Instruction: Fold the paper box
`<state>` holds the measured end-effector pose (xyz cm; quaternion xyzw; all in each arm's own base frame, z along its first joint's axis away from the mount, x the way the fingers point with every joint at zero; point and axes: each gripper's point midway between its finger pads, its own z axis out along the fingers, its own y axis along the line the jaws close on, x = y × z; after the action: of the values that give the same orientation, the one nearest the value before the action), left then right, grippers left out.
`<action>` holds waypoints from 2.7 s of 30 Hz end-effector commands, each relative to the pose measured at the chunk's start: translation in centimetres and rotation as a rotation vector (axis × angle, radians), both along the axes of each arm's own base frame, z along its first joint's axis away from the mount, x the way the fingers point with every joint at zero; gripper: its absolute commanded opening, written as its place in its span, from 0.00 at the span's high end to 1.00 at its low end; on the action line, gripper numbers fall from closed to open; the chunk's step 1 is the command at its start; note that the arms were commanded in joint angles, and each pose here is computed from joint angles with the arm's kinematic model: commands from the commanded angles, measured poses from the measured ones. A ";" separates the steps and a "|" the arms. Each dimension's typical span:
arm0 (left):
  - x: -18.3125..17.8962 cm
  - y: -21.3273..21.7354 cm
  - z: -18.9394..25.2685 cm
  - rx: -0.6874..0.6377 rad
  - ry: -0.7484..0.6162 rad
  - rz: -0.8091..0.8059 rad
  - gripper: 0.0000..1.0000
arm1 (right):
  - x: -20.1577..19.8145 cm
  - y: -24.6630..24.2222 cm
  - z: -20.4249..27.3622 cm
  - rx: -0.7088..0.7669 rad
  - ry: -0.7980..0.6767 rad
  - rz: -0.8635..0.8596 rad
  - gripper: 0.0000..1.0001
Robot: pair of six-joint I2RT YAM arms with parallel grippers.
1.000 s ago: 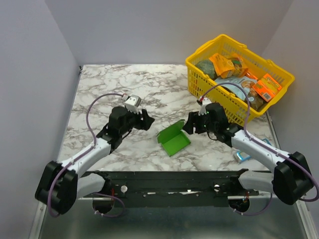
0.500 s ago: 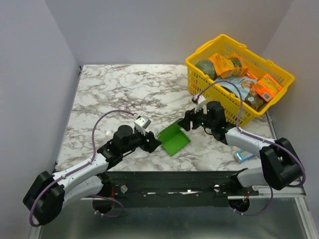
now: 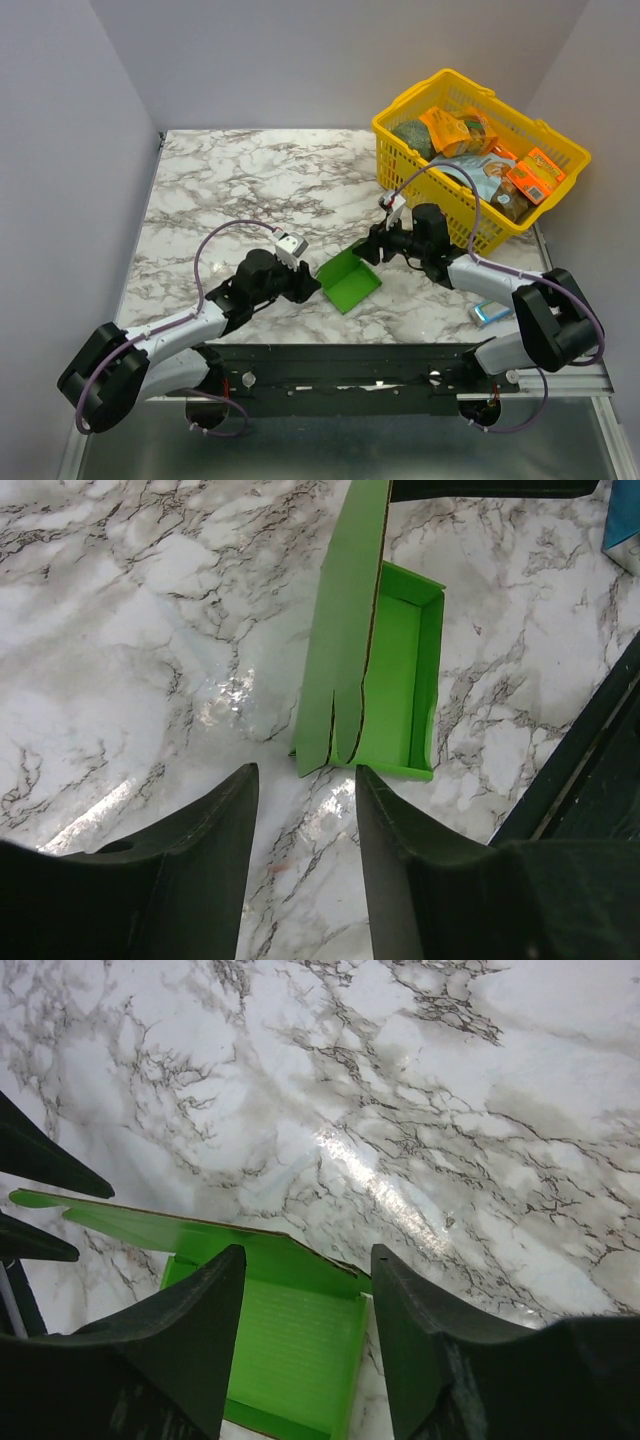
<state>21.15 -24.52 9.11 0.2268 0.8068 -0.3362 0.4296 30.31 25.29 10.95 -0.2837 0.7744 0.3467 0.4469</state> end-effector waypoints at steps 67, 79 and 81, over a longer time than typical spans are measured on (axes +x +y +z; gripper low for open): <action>4.4 -1.1 2.7 0.077 -0.131 0.069 1.00 | -5.3 0.6 3.2 0.163 -0.087 -0.126 0.99; 5.4 -3.1 2.4 0.088 -0.147 0.172 1.00 | -4.5 1.3 2.8 0.196 -0.110 -0.339 0.99; 5.4 -3.5 2.5 0.088 -0.153 0.183 1.00 | -4.5 1.5 2.9 0.196 -0.110 -0.360 0.99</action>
<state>26.05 -24.51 8.35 0.2079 0.8350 -0.1978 0.4695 25.44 25.12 10.83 -0.1541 0.7808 0.2896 0.5318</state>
